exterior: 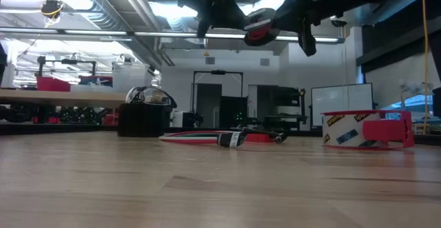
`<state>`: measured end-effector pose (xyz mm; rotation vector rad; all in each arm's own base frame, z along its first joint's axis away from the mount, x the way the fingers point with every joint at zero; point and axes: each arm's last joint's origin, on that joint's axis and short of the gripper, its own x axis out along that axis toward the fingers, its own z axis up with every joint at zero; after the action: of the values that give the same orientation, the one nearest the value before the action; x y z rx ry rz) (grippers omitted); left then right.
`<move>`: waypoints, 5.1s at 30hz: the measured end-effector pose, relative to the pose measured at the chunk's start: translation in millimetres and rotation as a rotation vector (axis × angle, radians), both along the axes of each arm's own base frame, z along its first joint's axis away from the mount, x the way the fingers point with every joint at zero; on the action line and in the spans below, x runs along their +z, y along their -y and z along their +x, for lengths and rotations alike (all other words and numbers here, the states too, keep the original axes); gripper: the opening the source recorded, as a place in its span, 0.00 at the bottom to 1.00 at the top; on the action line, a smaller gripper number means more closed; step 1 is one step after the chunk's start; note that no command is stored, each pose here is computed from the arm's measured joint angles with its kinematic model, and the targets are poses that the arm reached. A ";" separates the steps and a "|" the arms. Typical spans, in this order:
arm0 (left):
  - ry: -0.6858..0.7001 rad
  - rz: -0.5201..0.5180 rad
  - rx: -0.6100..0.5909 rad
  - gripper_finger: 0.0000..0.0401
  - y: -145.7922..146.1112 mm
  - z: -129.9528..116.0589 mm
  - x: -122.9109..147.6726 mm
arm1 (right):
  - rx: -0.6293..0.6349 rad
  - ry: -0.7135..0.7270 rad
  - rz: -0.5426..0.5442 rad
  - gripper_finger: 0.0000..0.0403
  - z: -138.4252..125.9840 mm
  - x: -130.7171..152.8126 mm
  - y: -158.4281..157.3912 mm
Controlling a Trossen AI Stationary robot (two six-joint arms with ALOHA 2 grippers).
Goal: Coil cords
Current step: Coil the red wire onto the spool
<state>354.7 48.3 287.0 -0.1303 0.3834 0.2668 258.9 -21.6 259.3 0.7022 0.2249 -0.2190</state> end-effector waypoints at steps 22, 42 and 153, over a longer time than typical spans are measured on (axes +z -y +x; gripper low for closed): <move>-0.008 -0.031 -0.154 0.15 4.2 0.3 -1.0 | 0.071 0.030 0.012 0.00 -6.6 8.2 -2.7; -0.034 -0.124 -0.204 0.09 3.0 -5.3 -0.8 | 0.093 -0.015 -0.077 0.00 -7.6 5.2 -2.5; -0.046 -0.185 -0.262 0.00 6.4 -6.0 -2.0 | 0.111 -0.197 0.079 0.24 80.8 -45.7 216.2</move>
<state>348.7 41.9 285.0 -0.2540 0.4657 -0.0245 339.7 -237.8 213.6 0.7444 0.4610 -0.1742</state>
